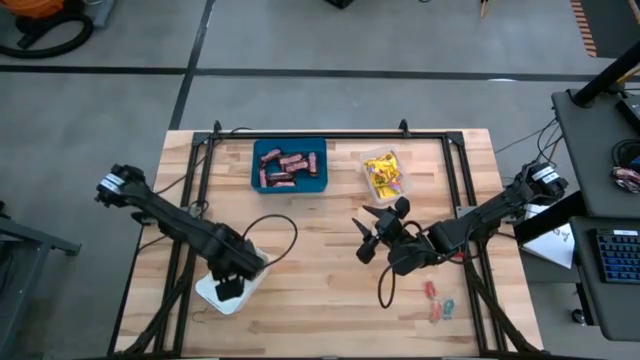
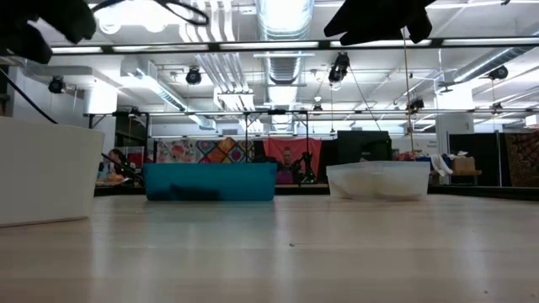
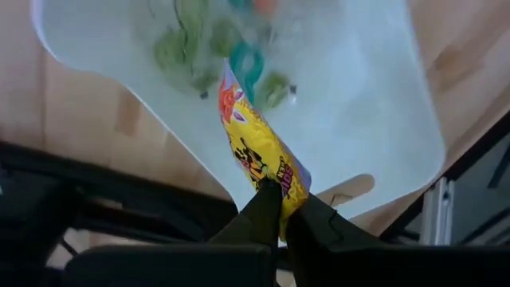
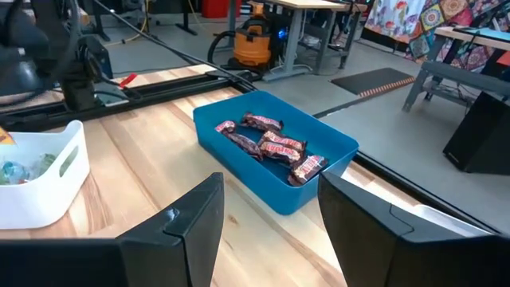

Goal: Sort candy
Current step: Put the yellow candy into the transparent bin

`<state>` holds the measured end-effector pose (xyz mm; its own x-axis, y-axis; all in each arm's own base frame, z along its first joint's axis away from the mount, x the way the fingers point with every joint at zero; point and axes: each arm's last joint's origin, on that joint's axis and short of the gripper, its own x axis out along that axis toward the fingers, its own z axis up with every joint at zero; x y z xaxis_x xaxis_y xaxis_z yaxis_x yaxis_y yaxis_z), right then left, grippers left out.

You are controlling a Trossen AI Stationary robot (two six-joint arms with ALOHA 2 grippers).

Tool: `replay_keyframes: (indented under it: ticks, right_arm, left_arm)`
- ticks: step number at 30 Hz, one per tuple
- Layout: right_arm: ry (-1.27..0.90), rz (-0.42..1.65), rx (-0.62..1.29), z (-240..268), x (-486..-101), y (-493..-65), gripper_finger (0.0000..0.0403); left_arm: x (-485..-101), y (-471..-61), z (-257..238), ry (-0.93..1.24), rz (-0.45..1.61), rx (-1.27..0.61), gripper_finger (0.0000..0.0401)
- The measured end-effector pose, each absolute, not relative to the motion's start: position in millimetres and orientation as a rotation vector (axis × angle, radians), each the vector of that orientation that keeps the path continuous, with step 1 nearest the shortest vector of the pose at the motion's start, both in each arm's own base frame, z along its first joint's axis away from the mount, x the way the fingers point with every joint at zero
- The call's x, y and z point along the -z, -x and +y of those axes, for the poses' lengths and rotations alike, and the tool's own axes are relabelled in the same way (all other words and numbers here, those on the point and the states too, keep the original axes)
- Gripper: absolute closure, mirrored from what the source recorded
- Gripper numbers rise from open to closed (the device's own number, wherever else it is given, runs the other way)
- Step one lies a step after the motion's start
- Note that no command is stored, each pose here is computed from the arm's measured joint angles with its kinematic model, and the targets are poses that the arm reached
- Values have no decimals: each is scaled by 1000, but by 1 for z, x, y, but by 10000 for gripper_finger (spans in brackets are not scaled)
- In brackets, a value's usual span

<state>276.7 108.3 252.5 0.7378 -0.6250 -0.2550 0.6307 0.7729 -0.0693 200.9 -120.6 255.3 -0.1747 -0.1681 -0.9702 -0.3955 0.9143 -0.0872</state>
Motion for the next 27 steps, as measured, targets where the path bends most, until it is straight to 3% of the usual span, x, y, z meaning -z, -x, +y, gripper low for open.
replay_keyframes:
  ticks: [9,13,19,24,27]
  right_arm:
    - [-22,272,689,108,-253,-277,206]
    - [-18,307,621,110,-252,-278,206]
    - [98,408,109,128,-247,-291,206]
    - [191,228,60,136,-249,-311,206]
    - [251,154,52,141,-247,-318,206]
  left_arm:
    - [-244,-205,-124,398,1811,-216,401]
    - [-249,-204,-122,299,1744,-140,401]
    - [-278,-226,-121,-33,1150,63,401]
    - [-300,-261,-121,-254,724,188,401]
    - [-300,-275,-122,-376,623,227,401]
